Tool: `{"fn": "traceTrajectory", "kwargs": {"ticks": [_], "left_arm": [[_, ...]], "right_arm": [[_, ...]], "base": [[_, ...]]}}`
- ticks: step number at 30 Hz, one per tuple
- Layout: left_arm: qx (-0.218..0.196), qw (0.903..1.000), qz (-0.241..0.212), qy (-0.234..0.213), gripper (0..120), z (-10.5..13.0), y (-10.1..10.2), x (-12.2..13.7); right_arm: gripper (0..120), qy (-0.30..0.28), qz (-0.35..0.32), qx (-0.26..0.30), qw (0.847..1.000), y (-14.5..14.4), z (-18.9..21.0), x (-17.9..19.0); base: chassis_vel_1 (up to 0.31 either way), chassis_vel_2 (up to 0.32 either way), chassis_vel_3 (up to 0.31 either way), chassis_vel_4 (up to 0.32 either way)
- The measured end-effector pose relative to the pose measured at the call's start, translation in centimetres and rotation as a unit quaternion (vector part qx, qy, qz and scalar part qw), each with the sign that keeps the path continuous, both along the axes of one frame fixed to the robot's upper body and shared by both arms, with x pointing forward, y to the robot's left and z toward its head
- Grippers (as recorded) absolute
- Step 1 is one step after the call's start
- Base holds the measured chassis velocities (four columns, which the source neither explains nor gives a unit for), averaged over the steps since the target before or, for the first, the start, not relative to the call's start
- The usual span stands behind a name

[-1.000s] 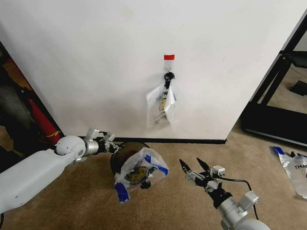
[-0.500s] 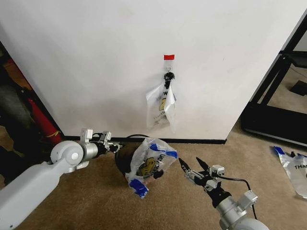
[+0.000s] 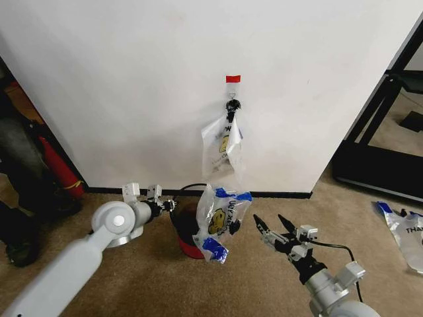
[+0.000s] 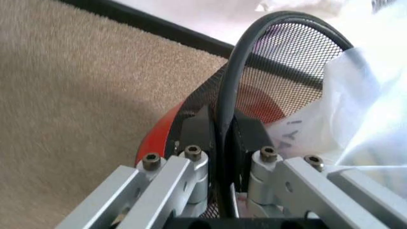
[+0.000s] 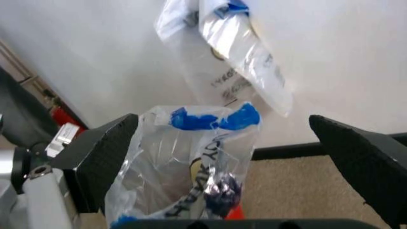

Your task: Pick up the garbage bag from the wall and place it over the trash bin.

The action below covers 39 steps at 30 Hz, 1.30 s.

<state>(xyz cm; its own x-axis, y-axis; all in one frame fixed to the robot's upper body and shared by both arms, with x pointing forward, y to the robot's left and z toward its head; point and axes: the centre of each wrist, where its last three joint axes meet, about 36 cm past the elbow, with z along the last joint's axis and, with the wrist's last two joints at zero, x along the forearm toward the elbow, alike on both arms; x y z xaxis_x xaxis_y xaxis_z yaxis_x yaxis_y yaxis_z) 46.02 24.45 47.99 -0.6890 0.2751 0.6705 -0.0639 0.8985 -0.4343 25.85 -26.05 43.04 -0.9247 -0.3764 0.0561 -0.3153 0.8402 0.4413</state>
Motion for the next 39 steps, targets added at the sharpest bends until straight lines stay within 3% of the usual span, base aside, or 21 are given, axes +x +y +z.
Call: {"fn": "traceTrajectory", "kwargs": {"ticks": [10,17,25,39], "left_arm": [[-0.023,0.9978,0.062,0.001,5,-1.3,-2.8,-1.7],[-0.034,0.9938,0.105,-0.016,5,-2.5,-4.1,-4.9],[-0.057,0.9917,0.115,0.011,5,-4.5,-5.4,-6.8],[-0.058,0.9915,0.116,-0.012,5,-7.9,-6.8,-6.8]], "right_arm": [[100,-0.004,-0.015,-0.006,1.0,-0.4,0.2,0.9],[100,0.0,-0.019,-0.006,1.0,-0.4,0.0,0.9],[100,0.005,-0.02,-0.003,1.0,0.2,0.0,0.2],[100,0.005,-0.02,-0.005,1.0,0.2,0.2,-0.3]], "base": [[0.0,0.0,0.0,0.0],[0.0,0.0,0.0,0.0],[0.0,0.0,0.0,0.0],[0.0,0.0,0.0,0.0]]}}
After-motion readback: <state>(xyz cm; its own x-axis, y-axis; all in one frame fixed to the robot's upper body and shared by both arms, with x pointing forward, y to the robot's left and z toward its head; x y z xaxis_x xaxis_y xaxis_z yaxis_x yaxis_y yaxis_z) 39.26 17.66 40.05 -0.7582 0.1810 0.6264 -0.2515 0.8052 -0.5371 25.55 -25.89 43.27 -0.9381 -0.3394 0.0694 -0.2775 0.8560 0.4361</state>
